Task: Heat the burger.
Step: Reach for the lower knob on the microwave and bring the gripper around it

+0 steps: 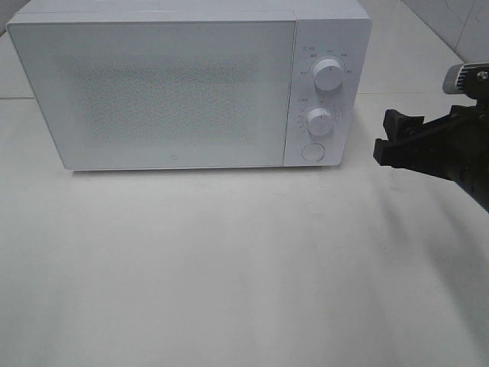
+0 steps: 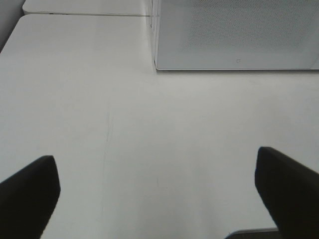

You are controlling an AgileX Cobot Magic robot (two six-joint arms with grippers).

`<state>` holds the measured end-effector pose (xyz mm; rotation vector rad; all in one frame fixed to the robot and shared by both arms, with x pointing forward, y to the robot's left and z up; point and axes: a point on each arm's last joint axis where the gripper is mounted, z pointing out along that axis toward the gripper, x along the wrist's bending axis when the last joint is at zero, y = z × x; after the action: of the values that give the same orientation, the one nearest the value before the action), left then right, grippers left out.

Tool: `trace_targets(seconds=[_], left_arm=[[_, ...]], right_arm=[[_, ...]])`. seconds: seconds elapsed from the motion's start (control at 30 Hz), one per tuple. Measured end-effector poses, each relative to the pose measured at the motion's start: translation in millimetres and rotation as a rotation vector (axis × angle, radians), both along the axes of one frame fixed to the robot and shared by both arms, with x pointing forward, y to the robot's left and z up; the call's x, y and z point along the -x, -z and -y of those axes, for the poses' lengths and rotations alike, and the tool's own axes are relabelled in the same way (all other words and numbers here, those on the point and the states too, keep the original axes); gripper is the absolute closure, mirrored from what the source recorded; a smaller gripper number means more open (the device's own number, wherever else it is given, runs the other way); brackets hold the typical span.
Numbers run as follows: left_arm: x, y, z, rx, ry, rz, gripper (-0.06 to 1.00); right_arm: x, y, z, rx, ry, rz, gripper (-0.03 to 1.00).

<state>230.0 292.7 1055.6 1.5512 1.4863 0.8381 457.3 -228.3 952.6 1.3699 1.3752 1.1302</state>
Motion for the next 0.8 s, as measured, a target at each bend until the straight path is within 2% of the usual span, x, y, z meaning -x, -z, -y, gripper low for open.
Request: trace_targets(seconds=[0.23, 0.4, 0.8], left_arm=[[0, 0, 0, -0.001, -0.001, 0.0, -0.04], [0, 0, 0, -0.001, -0.001, 0.0, -0.04], [0, 0, 0, -0.002, -0.001, 0.0, -0.04]], right_arm=[[4, 13, -18, 0.019, 0.029, 0.019, 0.22], [5, 23, -30, 0.021, 0.051, -0.005, 0.22], [-18, 29, -60, 0.006, 0.04, 0.005, 0.22]])
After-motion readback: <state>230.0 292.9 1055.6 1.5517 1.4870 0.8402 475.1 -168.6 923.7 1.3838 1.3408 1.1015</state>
